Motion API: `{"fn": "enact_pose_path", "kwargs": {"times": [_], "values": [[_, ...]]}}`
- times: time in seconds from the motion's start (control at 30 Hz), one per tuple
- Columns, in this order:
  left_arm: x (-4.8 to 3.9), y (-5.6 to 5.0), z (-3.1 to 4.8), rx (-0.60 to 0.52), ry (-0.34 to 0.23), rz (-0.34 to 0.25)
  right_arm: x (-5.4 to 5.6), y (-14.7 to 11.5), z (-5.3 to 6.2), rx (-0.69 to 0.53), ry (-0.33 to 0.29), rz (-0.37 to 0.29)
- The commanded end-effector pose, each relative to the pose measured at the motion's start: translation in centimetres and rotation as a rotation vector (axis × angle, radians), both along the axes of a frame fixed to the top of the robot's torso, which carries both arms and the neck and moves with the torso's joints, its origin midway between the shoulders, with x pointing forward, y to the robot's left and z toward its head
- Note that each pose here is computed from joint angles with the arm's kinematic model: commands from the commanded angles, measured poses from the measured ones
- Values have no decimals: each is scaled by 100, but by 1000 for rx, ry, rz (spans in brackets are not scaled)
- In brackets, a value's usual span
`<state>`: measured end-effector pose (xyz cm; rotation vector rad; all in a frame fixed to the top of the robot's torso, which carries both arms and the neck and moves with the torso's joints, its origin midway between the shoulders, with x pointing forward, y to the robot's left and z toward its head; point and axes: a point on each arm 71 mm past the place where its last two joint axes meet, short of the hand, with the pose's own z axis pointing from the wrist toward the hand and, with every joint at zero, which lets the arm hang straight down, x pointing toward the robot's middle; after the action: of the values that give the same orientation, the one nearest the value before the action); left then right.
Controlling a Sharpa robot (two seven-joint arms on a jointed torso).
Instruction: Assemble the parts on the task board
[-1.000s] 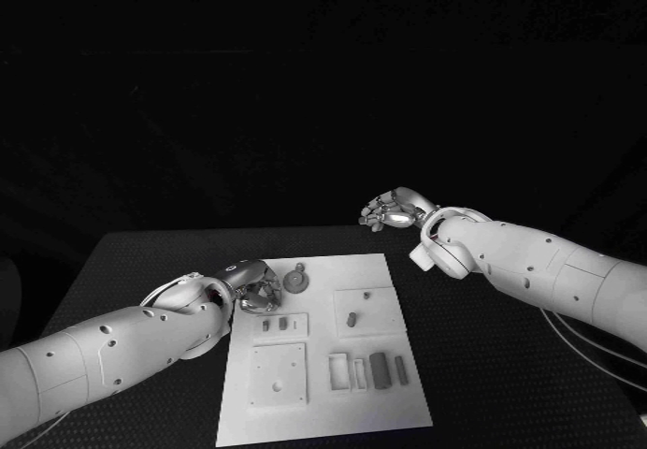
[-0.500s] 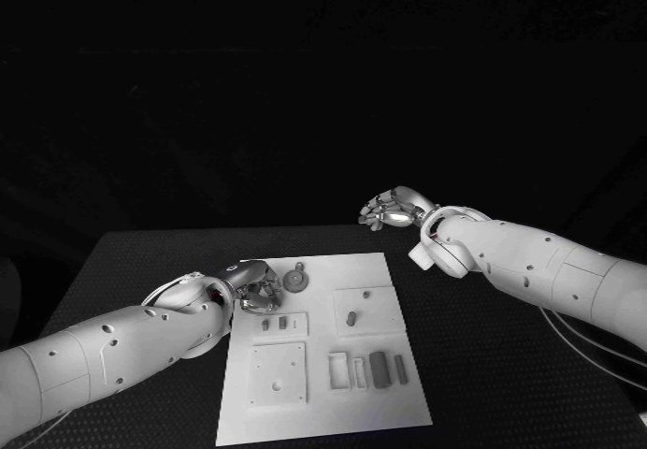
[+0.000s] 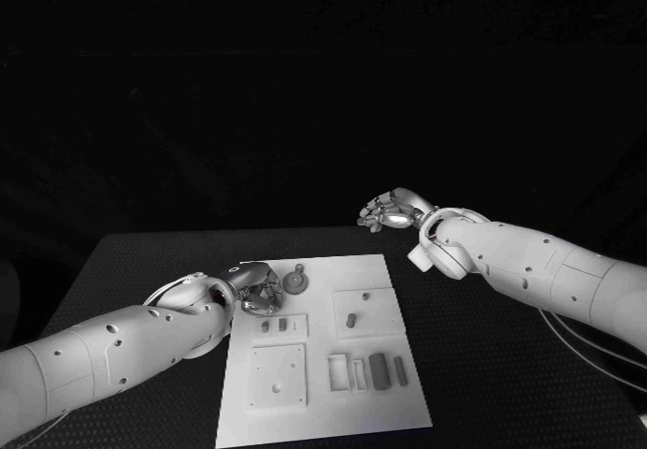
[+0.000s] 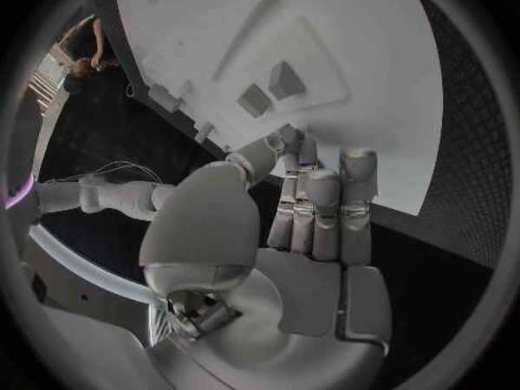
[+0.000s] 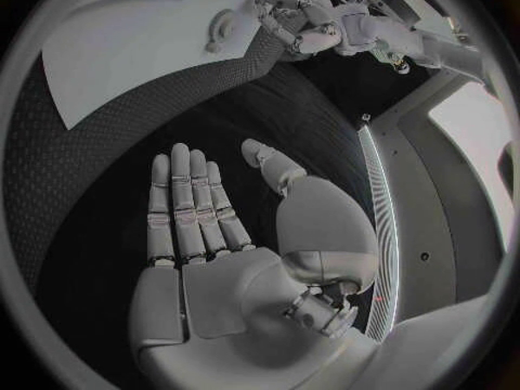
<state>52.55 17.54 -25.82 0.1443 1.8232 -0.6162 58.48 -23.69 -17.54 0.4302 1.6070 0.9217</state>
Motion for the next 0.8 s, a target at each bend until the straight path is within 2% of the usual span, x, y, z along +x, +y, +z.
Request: {"fn": "enact_pose_path", "kwargs": {"times": [0.03,0.8], "values": [[-51,-15,-117,34,40,-15,-4,11,0,2,1,14],[-42,31,-102,6,29,5,-4,-3,0,2,1,12]]}}
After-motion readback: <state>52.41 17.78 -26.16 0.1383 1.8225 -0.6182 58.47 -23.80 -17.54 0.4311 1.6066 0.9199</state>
